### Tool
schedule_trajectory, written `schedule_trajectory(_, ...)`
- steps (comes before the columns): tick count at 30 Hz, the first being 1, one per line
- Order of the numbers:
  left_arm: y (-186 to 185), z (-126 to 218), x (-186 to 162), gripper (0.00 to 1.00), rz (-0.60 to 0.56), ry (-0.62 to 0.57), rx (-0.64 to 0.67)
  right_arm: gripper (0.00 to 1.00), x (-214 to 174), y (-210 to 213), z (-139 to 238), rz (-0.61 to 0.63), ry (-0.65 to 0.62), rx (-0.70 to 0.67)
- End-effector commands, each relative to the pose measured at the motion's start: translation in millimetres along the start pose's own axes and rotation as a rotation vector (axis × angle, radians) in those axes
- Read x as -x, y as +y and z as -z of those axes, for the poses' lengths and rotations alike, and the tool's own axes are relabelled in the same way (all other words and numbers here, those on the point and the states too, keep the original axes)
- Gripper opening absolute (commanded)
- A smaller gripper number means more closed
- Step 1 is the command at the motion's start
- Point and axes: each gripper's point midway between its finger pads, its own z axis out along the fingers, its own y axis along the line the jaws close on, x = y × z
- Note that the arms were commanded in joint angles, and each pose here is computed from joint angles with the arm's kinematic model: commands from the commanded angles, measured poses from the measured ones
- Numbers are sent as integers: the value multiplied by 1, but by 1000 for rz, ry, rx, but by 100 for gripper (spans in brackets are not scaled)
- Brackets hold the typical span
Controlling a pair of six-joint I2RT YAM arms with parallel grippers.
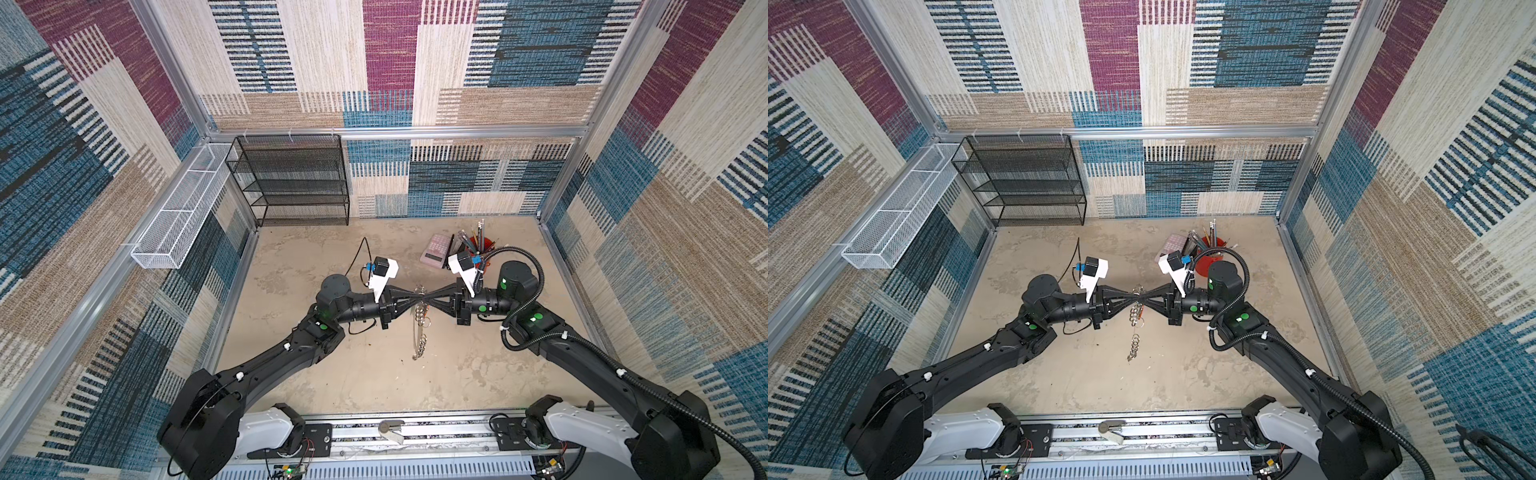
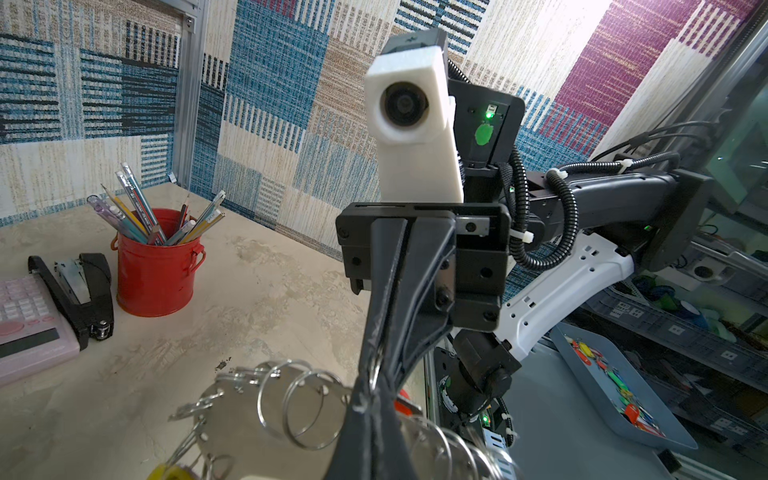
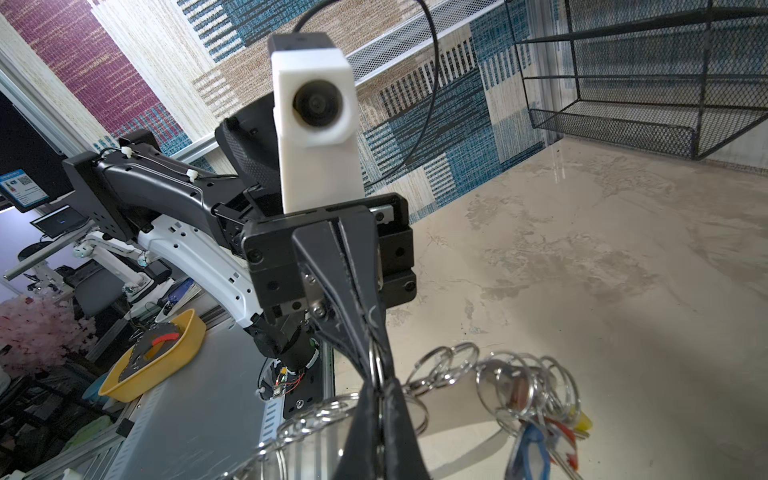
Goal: Put the keys on the keyring
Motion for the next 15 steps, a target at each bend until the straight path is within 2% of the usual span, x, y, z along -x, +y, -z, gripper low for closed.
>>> schedule_trajectory(1, -11, 1, 11, 0, -42, -40, -50, 0, 7, 2, 1, 20, -28, -1)
schedule_trajectory(8, -13, 2, 6, 0, -23, -13, -56, 0, 7, 1, 1, 21, -31, -12)
schedule_trajectory(12, -8, 5, -2, 11, -14, 49, -13, 0, 6, -3, 2, 22, -30, -37)
schedule_trajectory(15, -5, 10, -4, 16, -16, 77, 12, 0, 7, -1, 3, 29, -34, -38)
